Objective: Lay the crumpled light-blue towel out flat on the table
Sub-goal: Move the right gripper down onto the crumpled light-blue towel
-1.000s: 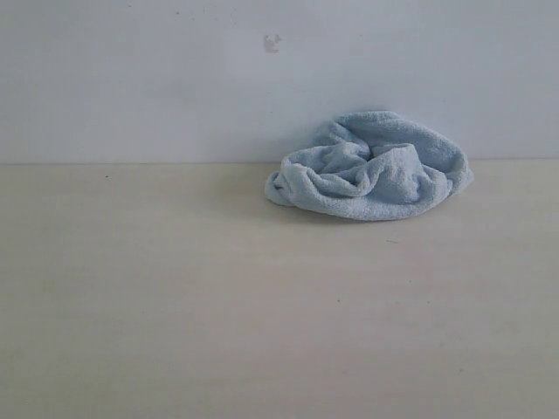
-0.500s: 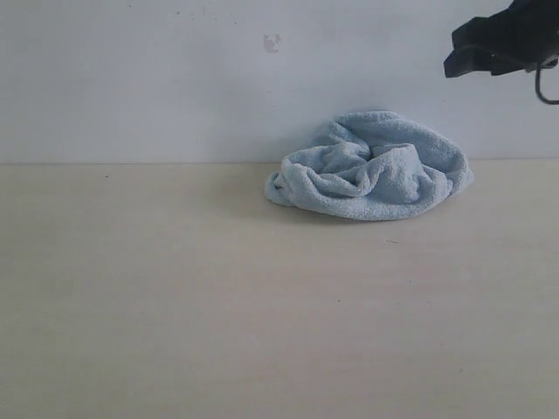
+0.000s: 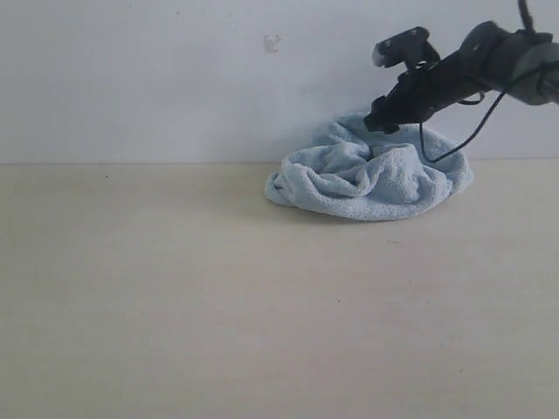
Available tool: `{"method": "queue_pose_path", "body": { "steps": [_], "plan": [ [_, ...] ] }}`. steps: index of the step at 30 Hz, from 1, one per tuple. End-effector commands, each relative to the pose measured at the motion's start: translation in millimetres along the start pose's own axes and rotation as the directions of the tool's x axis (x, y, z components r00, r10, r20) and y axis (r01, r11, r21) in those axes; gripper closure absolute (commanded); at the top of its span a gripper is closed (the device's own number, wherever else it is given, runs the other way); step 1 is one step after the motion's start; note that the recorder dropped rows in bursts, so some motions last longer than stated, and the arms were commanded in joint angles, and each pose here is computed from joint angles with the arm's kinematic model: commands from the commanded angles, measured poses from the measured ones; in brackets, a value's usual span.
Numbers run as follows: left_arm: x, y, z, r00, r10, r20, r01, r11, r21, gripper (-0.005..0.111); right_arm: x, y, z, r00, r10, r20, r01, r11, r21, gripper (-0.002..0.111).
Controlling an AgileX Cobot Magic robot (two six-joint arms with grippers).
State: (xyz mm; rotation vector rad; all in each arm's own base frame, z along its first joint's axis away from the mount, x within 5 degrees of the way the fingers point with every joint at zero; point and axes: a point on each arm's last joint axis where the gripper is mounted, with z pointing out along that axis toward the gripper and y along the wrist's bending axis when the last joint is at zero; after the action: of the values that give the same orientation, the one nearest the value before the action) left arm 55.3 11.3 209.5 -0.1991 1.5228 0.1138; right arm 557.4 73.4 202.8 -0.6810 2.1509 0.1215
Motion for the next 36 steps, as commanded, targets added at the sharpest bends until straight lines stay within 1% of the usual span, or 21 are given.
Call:
{"method": "queue_pose_path", "body": {
  "steps": [1, 4, 7, 9, 12, 18, 19, 22, 23, 24, 27, 29, 31, 33, 36],
  "plan": [
    [1.1, -0.1, -0.1, 1.0, 0.005, -0.002, -0.005, 1.0, 0.003, 0.103, -2.6, 1.1, 23.6, 0.99, -0.091, 0.104, 0.078, 0.989, 0.126, 0.047],
    [1.1, -0.1, -0.1, 1.0, 0.005, -0.002, -0.005, 1.0, 0.003, 0.103, 0.3, -1.2, 33.0, 0.984, -0.092, 0.153, 0.063, 0.981, 0.185, 0.047],
    [1.1, -0.1, -0.1, 1.0, 0.005, -0.002, -0.005, 1.0, 0.003, 0.103, 3.7, -3.2, 39.5, 0.977, -0.116, 0.176, 0.074, 0.971, 0.229, 0.047],
    [1.1, -0.1, -0.1, 1.0, 0.005, -0.002, -0.005, 1.0, 0.003, 0.103, 11.1, -2.8, 47.1, 0.976, -0.149, 0.161, 0.108, 0.965, 0.238, 0.047],
    [1.1, -0.1, -0.1, 1.0, 0.005, -0.002, -0.005, 1.0, 0.003, 0.103, 19.0, -2.1, 55.0, 0.976, -0.156, 0.15, 0.117, 0.963, 0.241, 0.047],
    [1.1, -0.1, -0.1, 1.0, 0.005, -0.002, -0.005, 1.0, 0.003, 0.103, 21.3, -2.3, 55.8, 0.978, -0.154, 0.138, 0.119, 0.965, 0.232, 0.048],
    [1.1, -0.1, -0.1, 1.0, 0.005, -0.002, -0.005, 1.0, 0.003, 0.103, 21.3, -2.3, 55.8, 0.978, -0.154, 0.138, 0.119, 0.965, 0.232, 0.054],
    [1.1, -0.1, -0.1, 1.0, 0.005, -0.002, -0.005, 1.0, 0.003, 0.103, 22.5, -2.2, 56.0, 0.982, -0.134, 0.134, 0.102, 0.97, 0.22, 0.095],
    [1.1, -0.1, -0.1, 1.0, 0.005, -0.002, -0.005, 1.0, 0.003, 0.103, 23.6, -4.7, 55.4, 0.986, -0.089, 0.141, 0.057, 0.975, 0.216, 0.108],
    [1.1, -0.1, -0.1, 1.0, 0.005, -0.002, -0.005, 1.0, 0.003, 0.103, 22.4, -7.5, 53.1, 0.987, -0.04, 0.158, 0.006, 0.977, 0.215, 0.108],
    [1.1, -0.1, -0.1, 1.0, 0.005, -0.002, -0.005, 1.0, 0.003, 0.103, 14.9, -14.8, 42.1, 0.981, 0.037, 0.189, -0.077, 0.974, 0.214, 0.108],
    [1.1, -0.1, -0.1, 1.0, 0.005, -0.002, -0.005, 1.0, 0.003, 0.103, 6.4, -20.1, 30.5, 0.976, 0.062, 0.209, -0.108, 0.971, 0.214, 0.108],
    [1.1, -0.1, -0.1, 1.0, 0.005, -0.002, -0.005, 1.0, 0.003, 0.103, -1.5, -23.4, 18.7, 0.976, 0.067, 0.208, -0.111, 0.972, 0.206, 0.108],
    [1.1, -0.1, -0.1, 1.0, 0.005, -0.002, -0.005, 1.0, 0.003, 0.103, -6.5, -24.3, 9.2, 0.979, 0.079, 0.19, -0.114, 0.976, 0.184, 0.108],
    [1.1, -0.1, -0.1, 1.0, 0.005, -0.002, -0.005, 1.0, 0.003, 0.103, -0.8, -27.0, -0.8, 0.98, 0.174, 0.095, -0.184, 0.977, 0.11, 0.108]
  ]
}}
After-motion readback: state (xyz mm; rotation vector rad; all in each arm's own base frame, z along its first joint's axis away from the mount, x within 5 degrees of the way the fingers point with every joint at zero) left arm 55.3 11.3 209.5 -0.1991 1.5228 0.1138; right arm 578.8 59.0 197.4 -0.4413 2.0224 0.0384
